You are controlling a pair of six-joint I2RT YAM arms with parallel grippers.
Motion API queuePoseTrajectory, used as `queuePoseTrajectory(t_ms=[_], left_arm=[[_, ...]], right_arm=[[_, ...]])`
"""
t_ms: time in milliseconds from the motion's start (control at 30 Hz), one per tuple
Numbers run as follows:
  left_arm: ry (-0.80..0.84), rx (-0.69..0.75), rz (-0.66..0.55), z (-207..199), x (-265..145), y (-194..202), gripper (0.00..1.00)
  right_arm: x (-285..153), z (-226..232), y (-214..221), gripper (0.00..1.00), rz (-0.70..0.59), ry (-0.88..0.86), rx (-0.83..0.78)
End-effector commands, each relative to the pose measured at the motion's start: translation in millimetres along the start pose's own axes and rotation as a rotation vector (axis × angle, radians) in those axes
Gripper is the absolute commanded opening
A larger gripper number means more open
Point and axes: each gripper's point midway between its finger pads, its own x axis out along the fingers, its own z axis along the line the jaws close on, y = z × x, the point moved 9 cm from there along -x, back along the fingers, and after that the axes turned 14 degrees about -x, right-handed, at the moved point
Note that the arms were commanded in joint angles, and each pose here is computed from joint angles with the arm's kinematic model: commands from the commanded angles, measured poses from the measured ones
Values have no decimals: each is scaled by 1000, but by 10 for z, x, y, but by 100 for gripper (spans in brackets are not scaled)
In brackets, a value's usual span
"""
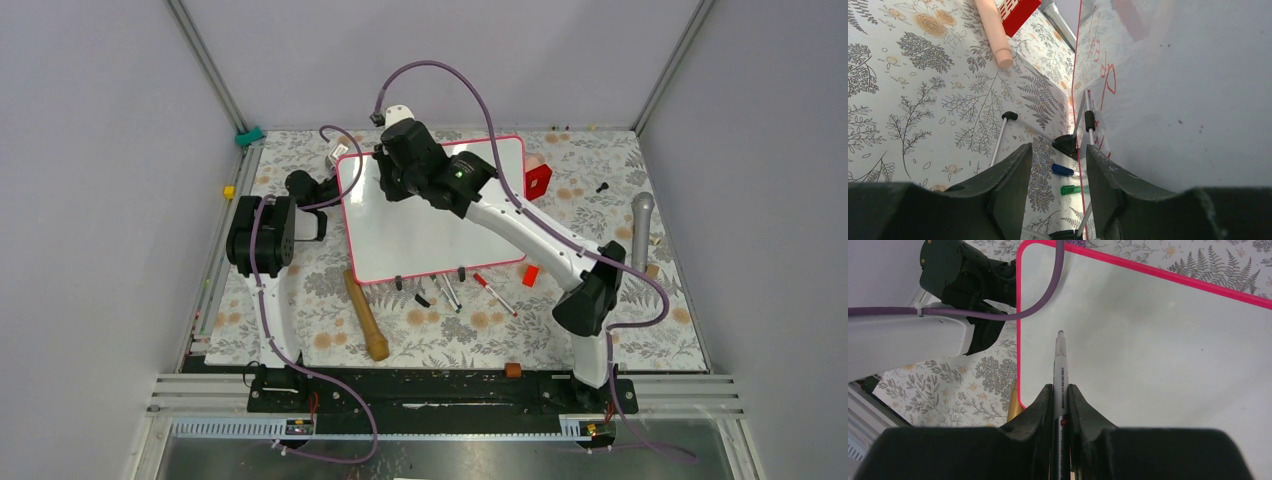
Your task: Write a sentence on the whiteboard
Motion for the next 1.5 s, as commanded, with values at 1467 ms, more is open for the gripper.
queuePoseTrajectory(t_ms=[1467], left_arm=[[34, 118, 18, -162, 10, -89, 45]], right_arm=[[610, 120, -220, 0, -32, 72, -10]])
